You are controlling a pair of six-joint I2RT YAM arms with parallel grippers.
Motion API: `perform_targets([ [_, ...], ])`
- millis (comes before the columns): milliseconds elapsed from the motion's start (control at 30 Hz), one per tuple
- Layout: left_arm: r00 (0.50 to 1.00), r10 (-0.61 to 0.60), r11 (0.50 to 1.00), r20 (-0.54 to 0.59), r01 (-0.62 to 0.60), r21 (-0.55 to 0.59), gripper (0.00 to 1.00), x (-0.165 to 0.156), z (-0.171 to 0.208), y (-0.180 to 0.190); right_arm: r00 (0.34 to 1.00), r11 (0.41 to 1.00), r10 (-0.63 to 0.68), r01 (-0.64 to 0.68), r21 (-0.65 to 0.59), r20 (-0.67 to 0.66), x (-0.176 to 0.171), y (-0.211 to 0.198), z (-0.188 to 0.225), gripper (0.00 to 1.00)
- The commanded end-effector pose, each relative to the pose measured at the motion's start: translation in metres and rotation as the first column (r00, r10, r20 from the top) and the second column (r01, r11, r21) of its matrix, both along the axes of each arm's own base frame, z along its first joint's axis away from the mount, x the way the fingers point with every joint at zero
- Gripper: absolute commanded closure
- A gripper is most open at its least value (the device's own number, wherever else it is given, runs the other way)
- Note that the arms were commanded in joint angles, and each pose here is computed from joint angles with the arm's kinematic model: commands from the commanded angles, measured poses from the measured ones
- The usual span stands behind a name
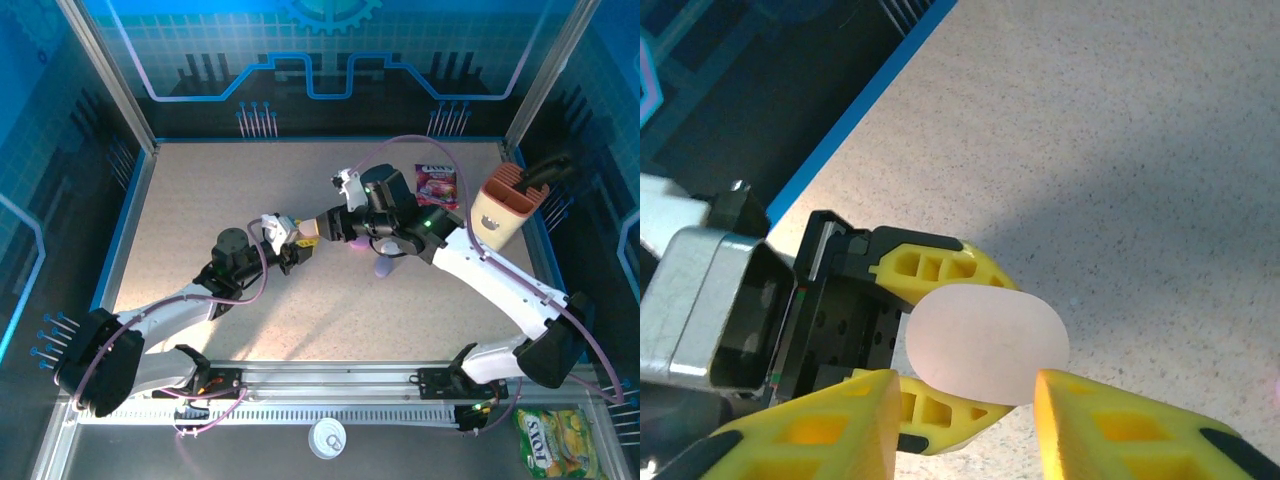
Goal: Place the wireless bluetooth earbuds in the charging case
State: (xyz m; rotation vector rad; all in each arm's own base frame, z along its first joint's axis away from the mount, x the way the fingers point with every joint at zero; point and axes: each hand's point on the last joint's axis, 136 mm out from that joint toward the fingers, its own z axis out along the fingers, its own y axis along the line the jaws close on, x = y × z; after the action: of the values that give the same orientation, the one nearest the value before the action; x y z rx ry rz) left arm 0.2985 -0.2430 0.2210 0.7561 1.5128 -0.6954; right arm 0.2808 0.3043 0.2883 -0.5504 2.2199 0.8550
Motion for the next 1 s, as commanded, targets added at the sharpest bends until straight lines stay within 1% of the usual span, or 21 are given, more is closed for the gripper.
perform_targets([
  [0,0.998,-0.029,0.997,0.049,0.032,-0.067,0.77,-0.007,0.021,0.0,0.998,0.999,-0.041,0.042,0.02,-0.044,0.006,-0.007,-0.005,0.48],
  [67,0.997,-0.039,0.994,0.06,0.045,-0.101,0.76,-0.01,0.029,0.0,0.993,0.992,-0.034,0.048,0.115,-0.114,0.006,-0.005,-0.006,0.4],
  [167,0.995,-0.061,0.986,0.072,0.072,-0.148,0.76,-0.015,0.039,0.0,0.976,0.954,0.014,0.051,0.295,-0.215,0.002,-0.001,-0.002,0.32],
  [300,0.994,-0.077,0.978,0.078,0.091,-0.189,0.76,-0.016,0.047,-0.001,0.944,0.891,0.106,0.051,0.451,-0.314,-0.005,0.004,-0.001,0.31],
  [433,0.988,-0.129,0.968,0.084,0.144,-0.204,0.76,-0.021,0.051,-0.007,0.921,0.845,0.176,0.038,0.533,-0.346,-0.012,0.009,-0.002,0.31],
  [600,0.985,-0.157,0.963,0.077,0.17,-0.207,0.76,-0.022,0.049,-0.011,0.909,0.807,0.222,0.03,0.59,-0.351,-0.013,0.013,-0.005,0.38],
  [667,0.983,-0.169,0.961,0.078,0.182,-0.21,0.76,-0.023,0.049,-0.012,0.908,0.801,0.222,0.038,0.598,-0.355,-0.012,0.012,-0.006,0.43],
  [733,0.98,-0.186,0.958,0.074,0.197,-0.207,0.75,-0.026,0.047,-0.014,0.914,0.796,0.21,0.046,0.603,-0.347,-0.009,0.01,-0.003,0.46],
  [767,0.979,-0.192,0.957,0.075,0.203,-0.208,0.75,-0.026,0.047,-0.014,0.913,0.8,0.197,0.062,0.597,-0.358,-0.008,0.008,-0.009,0.47],
  [833,0.977,-0.2,0.955,0.076,0.212,-0.206,0.75,-0.028,0.047,-0.015,0.907,0.803,0.187,0.081,0.591,-0.378,-0.007,0.005,-0.016,0.53],
  [967,0.976,-0.205,0.956,0.075,0.216,-0.198,0.75,-0.029,0.044,-0.015,0.906,0.802,0.187,0.082,0.592,-0.38,-0.006,0.005,-0.018,0.7],
])
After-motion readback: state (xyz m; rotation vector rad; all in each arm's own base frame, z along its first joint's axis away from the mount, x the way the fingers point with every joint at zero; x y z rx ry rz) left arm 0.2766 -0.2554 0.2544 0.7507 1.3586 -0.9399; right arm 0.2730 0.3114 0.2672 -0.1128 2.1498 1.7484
